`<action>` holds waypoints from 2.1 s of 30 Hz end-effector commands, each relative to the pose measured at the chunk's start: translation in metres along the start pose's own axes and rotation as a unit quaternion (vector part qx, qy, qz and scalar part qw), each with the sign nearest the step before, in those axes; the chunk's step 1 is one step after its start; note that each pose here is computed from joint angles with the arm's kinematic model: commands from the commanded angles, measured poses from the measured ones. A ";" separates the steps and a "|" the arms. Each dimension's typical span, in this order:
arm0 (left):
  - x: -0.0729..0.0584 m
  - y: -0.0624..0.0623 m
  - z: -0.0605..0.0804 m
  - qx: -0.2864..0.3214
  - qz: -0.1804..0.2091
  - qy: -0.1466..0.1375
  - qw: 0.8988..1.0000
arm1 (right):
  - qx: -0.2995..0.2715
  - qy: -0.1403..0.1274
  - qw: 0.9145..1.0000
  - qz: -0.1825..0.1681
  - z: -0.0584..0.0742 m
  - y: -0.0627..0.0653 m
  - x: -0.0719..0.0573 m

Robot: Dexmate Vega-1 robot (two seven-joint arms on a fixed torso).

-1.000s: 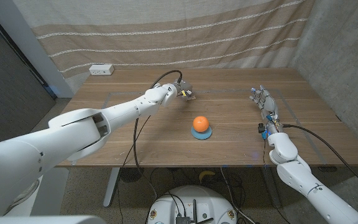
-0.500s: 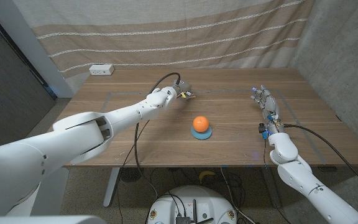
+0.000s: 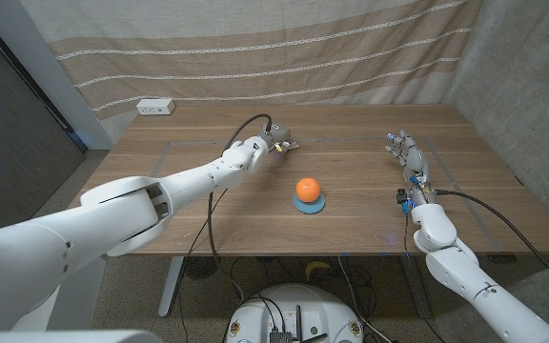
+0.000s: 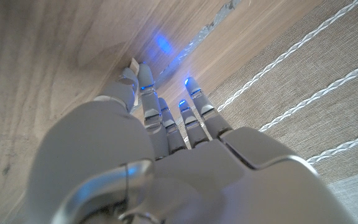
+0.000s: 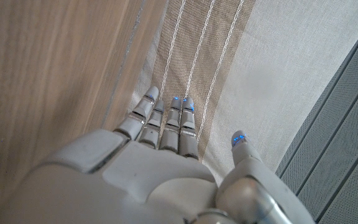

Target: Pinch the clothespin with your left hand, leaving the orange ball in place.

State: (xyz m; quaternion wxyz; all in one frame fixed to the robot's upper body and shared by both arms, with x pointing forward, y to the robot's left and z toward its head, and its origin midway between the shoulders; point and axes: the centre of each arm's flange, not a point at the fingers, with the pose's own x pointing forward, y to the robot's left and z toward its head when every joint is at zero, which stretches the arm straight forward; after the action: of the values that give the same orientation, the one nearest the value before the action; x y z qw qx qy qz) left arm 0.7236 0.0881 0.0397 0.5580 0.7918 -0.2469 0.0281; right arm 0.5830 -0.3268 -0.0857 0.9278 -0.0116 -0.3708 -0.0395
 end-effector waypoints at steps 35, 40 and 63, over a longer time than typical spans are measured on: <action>-0.038 0.052 -0.017 -0.133 0.164 0.015 0.977 | -0.004 -0.008 1.000 0.003 0.006 0.003 -0.007; -0.045 0.052 -0.022 -0.164 0.160 0.020 0.973 | -0.004 -0.008 1.000 0.006 0.005 0.004 -0.006; -0.080 0.051 -0.045 -0.305 0.167 0.035 0.937 | -0.001 -0.001 1.000 0.011 0.002 0.005 0.001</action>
State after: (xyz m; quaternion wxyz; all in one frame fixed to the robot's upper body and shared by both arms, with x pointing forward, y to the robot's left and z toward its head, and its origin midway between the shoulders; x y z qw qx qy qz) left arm 0.6529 0.1304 0.0763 0.7297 0.5782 -0.3550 0.0850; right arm 0.5792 -0.3221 -0.0841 0.9261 -0.0186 -0.3753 -0.0334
